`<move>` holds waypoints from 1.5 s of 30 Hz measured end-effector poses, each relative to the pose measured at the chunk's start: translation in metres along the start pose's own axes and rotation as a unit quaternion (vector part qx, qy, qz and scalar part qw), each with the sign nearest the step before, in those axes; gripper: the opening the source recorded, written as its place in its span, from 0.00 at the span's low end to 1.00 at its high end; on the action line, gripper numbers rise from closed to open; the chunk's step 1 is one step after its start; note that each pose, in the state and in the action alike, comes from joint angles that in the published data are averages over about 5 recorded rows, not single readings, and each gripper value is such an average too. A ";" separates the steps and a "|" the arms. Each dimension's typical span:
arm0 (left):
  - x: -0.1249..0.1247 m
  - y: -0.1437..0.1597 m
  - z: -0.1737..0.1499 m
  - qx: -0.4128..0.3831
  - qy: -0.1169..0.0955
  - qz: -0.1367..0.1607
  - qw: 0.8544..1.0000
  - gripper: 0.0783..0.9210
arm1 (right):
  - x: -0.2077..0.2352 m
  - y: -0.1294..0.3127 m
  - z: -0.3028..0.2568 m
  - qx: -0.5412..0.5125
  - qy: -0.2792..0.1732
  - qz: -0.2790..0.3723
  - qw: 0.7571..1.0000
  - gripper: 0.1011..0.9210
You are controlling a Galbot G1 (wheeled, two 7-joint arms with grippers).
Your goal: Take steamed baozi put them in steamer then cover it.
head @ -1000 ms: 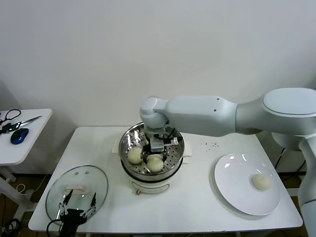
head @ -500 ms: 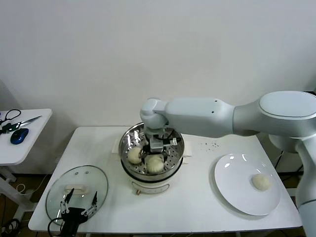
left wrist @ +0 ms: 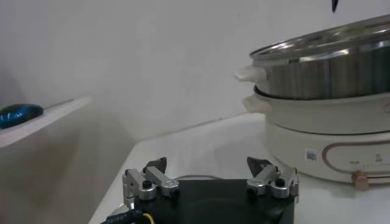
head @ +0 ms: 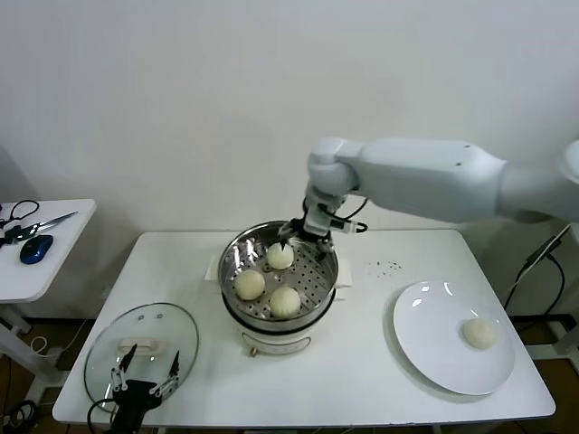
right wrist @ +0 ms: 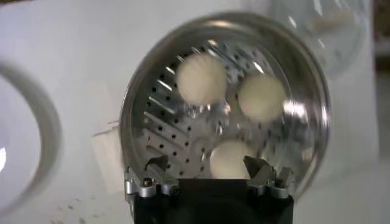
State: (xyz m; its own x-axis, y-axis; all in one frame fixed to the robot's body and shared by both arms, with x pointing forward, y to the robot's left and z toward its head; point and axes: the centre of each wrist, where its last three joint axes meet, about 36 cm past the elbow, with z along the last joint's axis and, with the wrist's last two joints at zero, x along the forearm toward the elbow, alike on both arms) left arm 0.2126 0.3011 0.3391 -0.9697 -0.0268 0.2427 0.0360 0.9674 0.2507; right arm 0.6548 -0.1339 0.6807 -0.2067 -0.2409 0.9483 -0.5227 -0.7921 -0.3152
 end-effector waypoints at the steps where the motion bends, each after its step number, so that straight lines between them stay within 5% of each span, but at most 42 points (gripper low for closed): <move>1: 0.000 0.000 0.000 0.000 -0.001 0.001 1.000 0.88 | 0.005 0.012 0.008 -0.035 0.007 0.004 0.999 0.88; 10: -0.003 -0.004 -0.002 -0.005 -0.004 0.006 1.000 0.88 | 0.017 0.137 0.066 -0.264 0.050 0.002 0.963 0.88; 23: 0.003 -0.005 -0.001 -0.013 0.005 0.005 1.000 0.88 | -0.040 0.299 0.103 -0.418 0.047 -0.058 0.905 0.88; 33: 0.006 -0.005 0.003 -0.018 0.014 0.003 1.000 0.88 | -0.076 0.372 0.114 -0.459 0.056 -0.103 0.881 0.88; 45: 0.006 -0.009 0.007 -0.021 0.020 0.004 1.000 0.88 | -0.093 0.411 0.124 -0.478 0.072 -0.126 0.866 0.88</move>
State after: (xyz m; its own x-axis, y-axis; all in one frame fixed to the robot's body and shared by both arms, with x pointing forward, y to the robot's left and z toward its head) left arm 0.2043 0.2939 0.3321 -0.9587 -0.0303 0.2828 0.0548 0.9560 0.2881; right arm 0.5620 -0.5069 0.4675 -0.0525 -0.0006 0.9986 -0.9981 0.0334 -0.0525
